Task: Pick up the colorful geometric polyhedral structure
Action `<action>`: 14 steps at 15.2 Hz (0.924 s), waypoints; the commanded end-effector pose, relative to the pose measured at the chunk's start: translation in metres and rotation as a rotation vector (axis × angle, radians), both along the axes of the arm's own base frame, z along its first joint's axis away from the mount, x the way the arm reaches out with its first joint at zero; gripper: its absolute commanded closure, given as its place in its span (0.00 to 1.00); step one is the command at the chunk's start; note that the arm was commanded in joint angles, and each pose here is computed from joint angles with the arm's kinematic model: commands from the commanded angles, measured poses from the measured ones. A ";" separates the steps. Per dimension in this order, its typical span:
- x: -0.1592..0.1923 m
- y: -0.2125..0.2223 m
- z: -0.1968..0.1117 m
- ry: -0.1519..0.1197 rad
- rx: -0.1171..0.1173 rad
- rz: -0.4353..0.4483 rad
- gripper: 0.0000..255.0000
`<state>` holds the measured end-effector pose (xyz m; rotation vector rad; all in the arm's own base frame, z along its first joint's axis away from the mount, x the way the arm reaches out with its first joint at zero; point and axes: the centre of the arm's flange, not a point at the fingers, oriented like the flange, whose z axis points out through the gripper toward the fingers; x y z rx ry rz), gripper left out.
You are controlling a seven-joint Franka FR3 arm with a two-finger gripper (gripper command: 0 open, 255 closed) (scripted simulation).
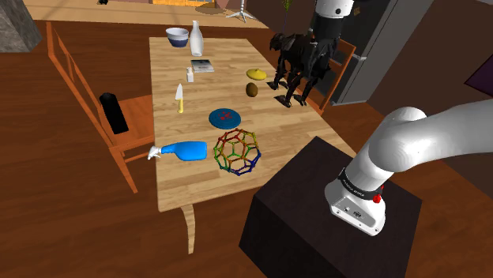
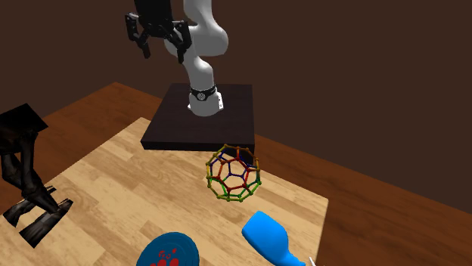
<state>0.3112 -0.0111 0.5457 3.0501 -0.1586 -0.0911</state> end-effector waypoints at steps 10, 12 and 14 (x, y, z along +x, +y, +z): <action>0.027 0.104 -0.079 -0.056 -0.134 0.025 0.00; 0.033 0.126 -0.099 -0.068 -0.163 0.030 0.00; 0.039 0.147 -0.118 -0.080 -0.193 0.035 0.00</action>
